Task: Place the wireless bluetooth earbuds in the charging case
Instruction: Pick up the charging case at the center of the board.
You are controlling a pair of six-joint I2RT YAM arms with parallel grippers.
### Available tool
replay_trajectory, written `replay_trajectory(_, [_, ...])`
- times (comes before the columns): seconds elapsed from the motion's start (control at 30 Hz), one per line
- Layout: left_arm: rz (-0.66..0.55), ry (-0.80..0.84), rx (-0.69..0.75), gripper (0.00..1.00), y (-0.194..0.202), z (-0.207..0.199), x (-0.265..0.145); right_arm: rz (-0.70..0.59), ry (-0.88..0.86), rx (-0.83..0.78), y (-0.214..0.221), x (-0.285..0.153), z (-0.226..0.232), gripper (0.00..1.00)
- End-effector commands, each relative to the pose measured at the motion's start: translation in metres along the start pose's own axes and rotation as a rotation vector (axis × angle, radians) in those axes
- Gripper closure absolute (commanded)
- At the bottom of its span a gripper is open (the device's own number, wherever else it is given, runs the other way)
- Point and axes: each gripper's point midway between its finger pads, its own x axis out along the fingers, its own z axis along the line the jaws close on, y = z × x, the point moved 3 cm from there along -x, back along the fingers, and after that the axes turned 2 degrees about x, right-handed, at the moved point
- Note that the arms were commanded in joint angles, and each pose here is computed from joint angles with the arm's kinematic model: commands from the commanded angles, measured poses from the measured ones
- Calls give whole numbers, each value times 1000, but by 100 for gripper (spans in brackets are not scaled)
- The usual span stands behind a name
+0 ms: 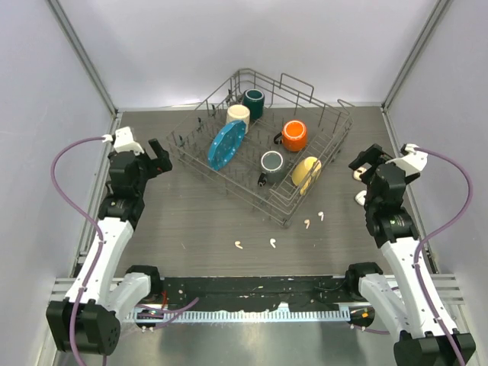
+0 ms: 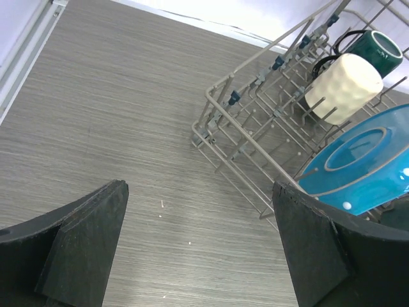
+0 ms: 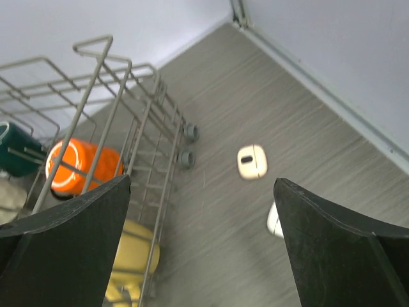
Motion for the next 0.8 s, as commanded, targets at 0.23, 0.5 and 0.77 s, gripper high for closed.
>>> replay_trajectory(0.23, [42,273,24,0,16,-29,-45,311,-51,214,9,-54,14,1])
replay_trajectory(0.5, [131,179,-5,0,46,-17,-22,246,81,126,-15,-51,-3,0])
replay_trajectory(0.77, [96,207,-48,0,6,-27,-58,329,20,-62,-45,-43,23,0])
